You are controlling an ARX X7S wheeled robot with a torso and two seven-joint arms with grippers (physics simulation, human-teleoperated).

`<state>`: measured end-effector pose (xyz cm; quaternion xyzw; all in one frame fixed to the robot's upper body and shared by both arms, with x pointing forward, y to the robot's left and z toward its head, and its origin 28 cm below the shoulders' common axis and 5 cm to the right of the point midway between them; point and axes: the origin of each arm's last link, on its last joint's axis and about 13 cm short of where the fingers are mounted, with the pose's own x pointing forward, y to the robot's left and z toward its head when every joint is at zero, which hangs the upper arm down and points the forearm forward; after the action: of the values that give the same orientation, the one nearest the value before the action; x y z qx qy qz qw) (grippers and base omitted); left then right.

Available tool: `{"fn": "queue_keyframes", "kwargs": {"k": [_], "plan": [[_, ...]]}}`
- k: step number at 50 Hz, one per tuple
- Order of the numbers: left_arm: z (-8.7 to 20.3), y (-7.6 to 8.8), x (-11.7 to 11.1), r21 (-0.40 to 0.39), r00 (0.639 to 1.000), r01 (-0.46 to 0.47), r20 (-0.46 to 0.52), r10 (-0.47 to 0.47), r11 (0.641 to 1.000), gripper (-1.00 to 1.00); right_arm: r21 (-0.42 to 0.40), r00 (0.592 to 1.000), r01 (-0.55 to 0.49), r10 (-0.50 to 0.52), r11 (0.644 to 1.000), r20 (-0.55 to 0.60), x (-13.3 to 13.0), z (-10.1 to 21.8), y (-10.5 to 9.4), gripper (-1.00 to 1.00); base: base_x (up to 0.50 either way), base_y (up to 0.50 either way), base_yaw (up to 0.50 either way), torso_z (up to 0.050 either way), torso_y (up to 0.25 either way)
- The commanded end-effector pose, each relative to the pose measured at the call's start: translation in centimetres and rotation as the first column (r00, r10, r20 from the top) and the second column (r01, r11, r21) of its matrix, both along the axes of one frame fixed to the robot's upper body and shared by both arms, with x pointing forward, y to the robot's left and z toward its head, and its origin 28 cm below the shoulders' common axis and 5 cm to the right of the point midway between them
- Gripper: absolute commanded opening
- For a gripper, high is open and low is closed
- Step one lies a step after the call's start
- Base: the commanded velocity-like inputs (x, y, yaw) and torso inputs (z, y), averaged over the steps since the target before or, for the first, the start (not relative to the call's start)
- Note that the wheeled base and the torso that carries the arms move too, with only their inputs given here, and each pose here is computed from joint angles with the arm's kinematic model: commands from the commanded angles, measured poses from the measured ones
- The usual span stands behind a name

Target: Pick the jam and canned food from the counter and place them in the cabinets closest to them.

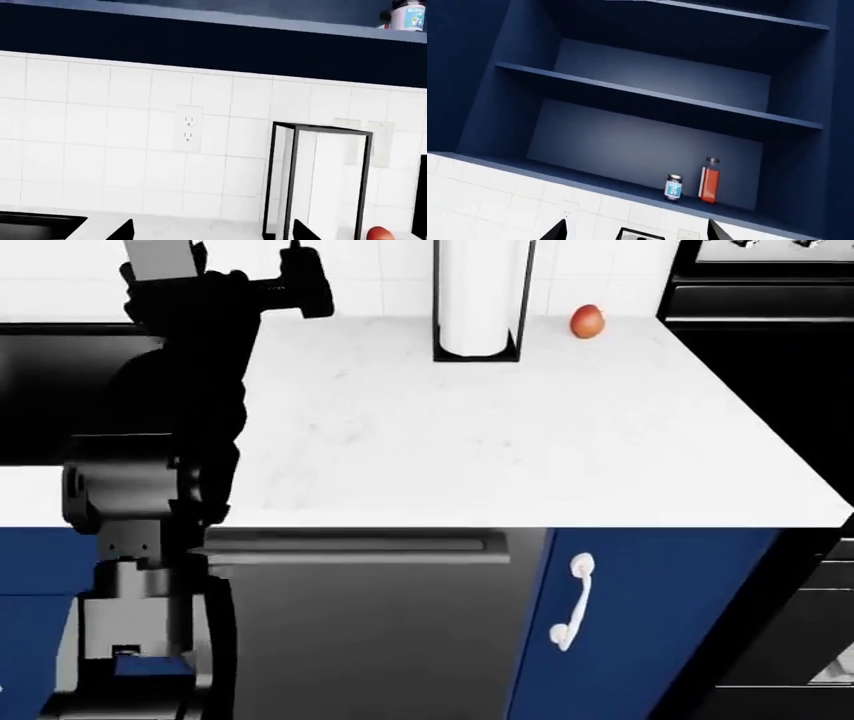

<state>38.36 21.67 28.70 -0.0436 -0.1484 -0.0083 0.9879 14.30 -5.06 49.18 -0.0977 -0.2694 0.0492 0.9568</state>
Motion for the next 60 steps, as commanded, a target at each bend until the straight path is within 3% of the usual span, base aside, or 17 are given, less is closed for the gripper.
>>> {"fn": "queue_keyframes", "kwargs": {"k": [1, 14, 20, 25, 36, 60], "plan": [[-0.3, -0.1, -7.3, 0.036, 0.993, 0.037, 0.115, -0.041, 0.999, 1.00, 0.003, 0.995, -0.070, 0.070, 0.998, -0.076, 1.9, -7.6, -0.4, 1.00, -0.50, 0.00, 0.00, 0.000, 0.000], [-2.0, 1.0, -14.6, 0.050, 0.977, 0.017, 0.212, -0.027, 0.999, 1.00, 0.057, 0.996, -0.059, 0.063, 0.997, -0.061, 2.7, -20.0, -1.6, 1.00, -0.08, 0.00, 0.00, 0.000, 0.000], [-3.5, 1.1, -17.0, 0.073, 0.956, -0.039, 0.294, 0.016, 0.997, 1.00, 0.108, 0.997, -0.059, 0.063, 0.992, -0.033, 2.9, -23.3, -2.4, 1.00, 0.00, 0.00, 0.00, 0.000, 0.000], [-4.3, 1.4, -18.6, 0.046, 0.954, -0.023, 0.299, 0.008, 0.999, 1.00, 0.167, 0.996, -0.071, 0.078, 0.983, -0.034, 3.2, -25.8, -3.1, 1.00, 0.00, 0.00, 0.00, 0.000, 0.000], [-5.1, 1.3, -19.4, 0.065, 0.947, 0.002, 0.321, -0.023, 0.998, 1.00, 0.193, 0.985, -0.166, 0.172, 0.967, -0.012, 2.7, -26.5, -3.0, 1.00, 0.00, 0.27, 0.00, 0.000, 0.000], [-5.3, 1.2, -19.4, 0.069, 0.960, 0.053, 0.271, -0.070, 0.996, 1.00, 0.184, 0.983, -0.180, 0.185, 0.966, -0.011, 2.6, -26.5, -2.4, 1.00, 0.00, 0.50, 0.00, 0.000, 0.000]]}}
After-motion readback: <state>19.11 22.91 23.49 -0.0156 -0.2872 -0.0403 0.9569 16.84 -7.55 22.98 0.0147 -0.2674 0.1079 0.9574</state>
